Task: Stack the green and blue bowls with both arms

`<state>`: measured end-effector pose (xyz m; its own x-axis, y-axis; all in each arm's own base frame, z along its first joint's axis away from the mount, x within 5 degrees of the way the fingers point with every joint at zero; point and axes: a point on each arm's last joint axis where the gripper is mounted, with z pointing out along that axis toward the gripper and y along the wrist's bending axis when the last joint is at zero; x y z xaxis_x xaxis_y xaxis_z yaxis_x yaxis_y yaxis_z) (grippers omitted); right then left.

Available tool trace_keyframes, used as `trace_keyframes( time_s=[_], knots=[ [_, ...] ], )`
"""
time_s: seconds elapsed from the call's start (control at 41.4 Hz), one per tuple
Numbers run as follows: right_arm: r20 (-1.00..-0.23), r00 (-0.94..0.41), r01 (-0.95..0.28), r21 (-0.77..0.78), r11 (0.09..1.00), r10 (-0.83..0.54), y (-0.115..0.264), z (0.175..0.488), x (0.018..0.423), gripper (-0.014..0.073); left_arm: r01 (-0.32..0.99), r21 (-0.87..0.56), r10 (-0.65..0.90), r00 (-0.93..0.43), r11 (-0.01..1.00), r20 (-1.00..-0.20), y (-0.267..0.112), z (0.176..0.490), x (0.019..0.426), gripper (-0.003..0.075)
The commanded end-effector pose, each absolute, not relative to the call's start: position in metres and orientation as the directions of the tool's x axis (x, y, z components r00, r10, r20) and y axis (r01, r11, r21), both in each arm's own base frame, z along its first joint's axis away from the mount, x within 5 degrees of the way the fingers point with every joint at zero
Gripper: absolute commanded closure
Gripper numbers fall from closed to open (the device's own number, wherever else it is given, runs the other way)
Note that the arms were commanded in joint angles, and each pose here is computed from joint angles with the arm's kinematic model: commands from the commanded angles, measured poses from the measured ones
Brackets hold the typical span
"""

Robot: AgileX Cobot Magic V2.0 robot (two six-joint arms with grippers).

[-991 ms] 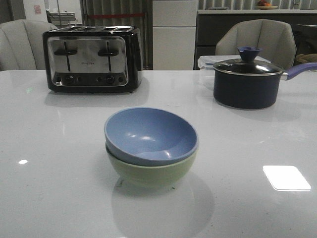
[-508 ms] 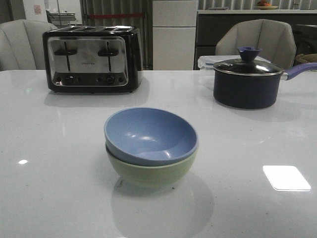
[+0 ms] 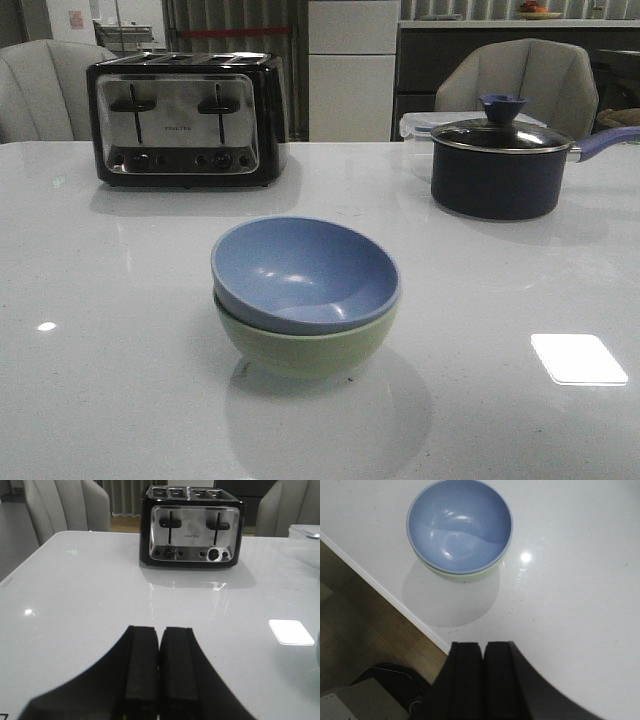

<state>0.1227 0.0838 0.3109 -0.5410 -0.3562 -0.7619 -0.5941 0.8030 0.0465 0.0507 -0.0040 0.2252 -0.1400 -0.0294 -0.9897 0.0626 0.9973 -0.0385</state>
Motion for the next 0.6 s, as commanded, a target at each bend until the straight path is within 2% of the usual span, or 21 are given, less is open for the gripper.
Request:
trace_keyframes(
  time_s=[0.0,0.218,0.58],
  knots=[
    [-0.818,-0.479,-0.591,0.033,0.806,-0.318,0.084,0.324,0.125,0.0558,0.048,-0.062,-0.063,0.011,0.997,-0.998,-0.003,0.231,0.054,0.0622],
    [-0.818,-0.479,-0.591,0.033,0.806,-0.318,0.084,0.324,0.125,0.0558,0.051,-0.059,-0.066,0.148,0.997,-0.987,-0.002,0.215,0.054,0.0622],
    [-0.816,-0.482,-0.592,0.033,0.805,-0.32,0.084,0.324,0.125,0.0558,0.054,-0.046,-0.054,0.16,0.997,-0.986,-0.002,0.217,0.053,0.0622]
  ],
)
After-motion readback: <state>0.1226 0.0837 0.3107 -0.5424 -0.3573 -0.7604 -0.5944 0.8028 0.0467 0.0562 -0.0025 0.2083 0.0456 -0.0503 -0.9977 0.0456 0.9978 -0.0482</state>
